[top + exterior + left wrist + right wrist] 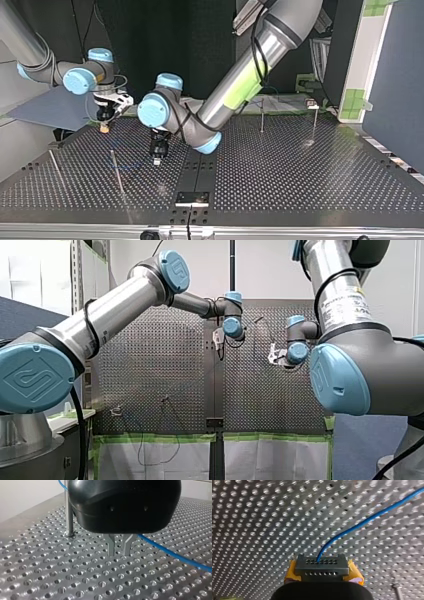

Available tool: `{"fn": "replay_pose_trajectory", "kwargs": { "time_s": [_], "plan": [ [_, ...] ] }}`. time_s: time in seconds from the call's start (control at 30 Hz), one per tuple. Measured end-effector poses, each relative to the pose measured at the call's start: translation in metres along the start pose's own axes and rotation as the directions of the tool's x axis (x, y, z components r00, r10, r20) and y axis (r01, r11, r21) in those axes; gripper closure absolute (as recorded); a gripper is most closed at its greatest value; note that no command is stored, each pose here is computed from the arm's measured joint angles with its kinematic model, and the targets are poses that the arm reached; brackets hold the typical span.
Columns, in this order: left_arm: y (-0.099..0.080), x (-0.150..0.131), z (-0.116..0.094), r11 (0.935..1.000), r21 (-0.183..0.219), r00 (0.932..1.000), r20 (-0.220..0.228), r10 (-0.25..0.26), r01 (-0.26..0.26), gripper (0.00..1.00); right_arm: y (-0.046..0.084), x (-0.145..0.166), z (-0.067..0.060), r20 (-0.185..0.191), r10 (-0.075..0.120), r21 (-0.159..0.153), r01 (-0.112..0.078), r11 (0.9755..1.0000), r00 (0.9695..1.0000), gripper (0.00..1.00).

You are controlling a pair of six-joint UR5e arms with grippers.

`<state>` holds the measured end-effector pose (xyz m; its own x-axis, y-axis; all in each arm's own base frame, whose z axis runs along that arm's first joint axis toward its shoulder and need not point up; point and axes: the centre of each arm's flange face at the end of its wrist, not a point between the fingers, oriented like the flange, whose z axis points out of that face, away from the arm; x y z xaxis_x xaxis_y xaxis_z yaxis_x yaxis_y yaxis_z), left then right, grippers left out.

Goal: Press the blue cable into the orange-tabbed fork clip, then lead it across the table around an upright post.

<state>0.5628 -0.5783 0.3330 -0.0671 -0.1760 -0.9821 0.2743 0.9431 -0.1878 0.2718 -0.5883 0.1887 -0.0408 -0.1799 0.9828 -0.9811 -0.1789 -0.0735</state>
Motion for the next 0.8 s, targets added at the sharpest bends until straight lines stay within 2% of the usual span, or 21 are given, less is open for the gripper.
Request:
{"fn": "replay_pose_trajectory", "kwargs": {
  "time_s": [0.1,0.17,0.2,0.23,0.27,0.3,0.33,0.37,0.5,0.67,0.8],
  "plan": [
    [-0.002,0.000,-0.002,0.9999,-0.005,0.9999,0.001,0.010,-0.010,0.78,0.003,-0.013,0.006,0.000,-0.009,-0.007,0.009,0.9999,1.0000,1.00],
    [-0.004,0.001,-0.003,0.9998,-0.010,0.9999,0.003,0.016,-0.016,0.57,0.005,-0.023,0.010,0.000,-0.015,-0.012,0.015,0.9998,0.9999,1.00],
    [-0.004,0.001,-0.004,0.9998,-0.012,0.9998,0.004,0.018,-0.018,0.57,0.006,-0.027,0.012,0.000,-0.017,-0.013,0.017,0.9998,0.9999,1.00],
    [-0.005,0.001,-0.004,0.9997,-0.012,0.9998,0.004,0.021,-0.021,0.42,0.007,-0.032,0.014,0.000,-0.018,-0.015,0.018,0.9997,0.9998,1.00],
    [-0.006,0.001,-0.004,0.9996,-0.012,0.9997,0.004,0.025,-0.025,0.18,0.009,-0.039,0.016,0.002,-0.021,-0.018,0.021,0.9996,0.9998,1.00],
    [-0.006,0.001,-0.005,0.9995,-0.013,0.9996,0.004,0.027,-0.027,0.18,0.010,-0.044,0.018,0.005,-0.023,-0.020,0.023,0.9995,0.9997,1.00],
    [-0.006,0.001,-0.005,0.9995,-0.015,0.9996,0.003,0.029,-0.029,0.06,0.011,-0.049,0.019,0.009,-0.025,-0.021,0.025,0.9994,0.9996,1.00],
    [-0.007,0.002,-0.006,0.9994,-0.019,0.9996,0.003,0.030,-0.030,0.00,0.013,-0.056,0.021,0.015,-0.029,-0.024,0.029,0.9993,0.9995,1.00],
    [-0.007,0.002,-0.008,0.9992,-0.037,0.9998,0.007,0.016,-0.016,0.00,0.020,-0.078,0.026,0.038,-0.041,-0.033,0.042,0.9986,0.9985,1.00],
    [-0.009,0.002,-0.009,0.9992,-0.040,0.9999,0.009,0.006,-0.006,0.00,0.030,-0.101,0.030,0.069,-0.052,-0.047,0.055,0.9974,0.9963,1.00],
    [-0.009,0.002,-0.009,0.9993,-0.038,1.0000,0.008,0.004,-0.004,0.00,0.039,-0.112,0.027,0.075,-0.046,-0.060,0.051,0.9969,0.9961,1.00]
  ]
}}
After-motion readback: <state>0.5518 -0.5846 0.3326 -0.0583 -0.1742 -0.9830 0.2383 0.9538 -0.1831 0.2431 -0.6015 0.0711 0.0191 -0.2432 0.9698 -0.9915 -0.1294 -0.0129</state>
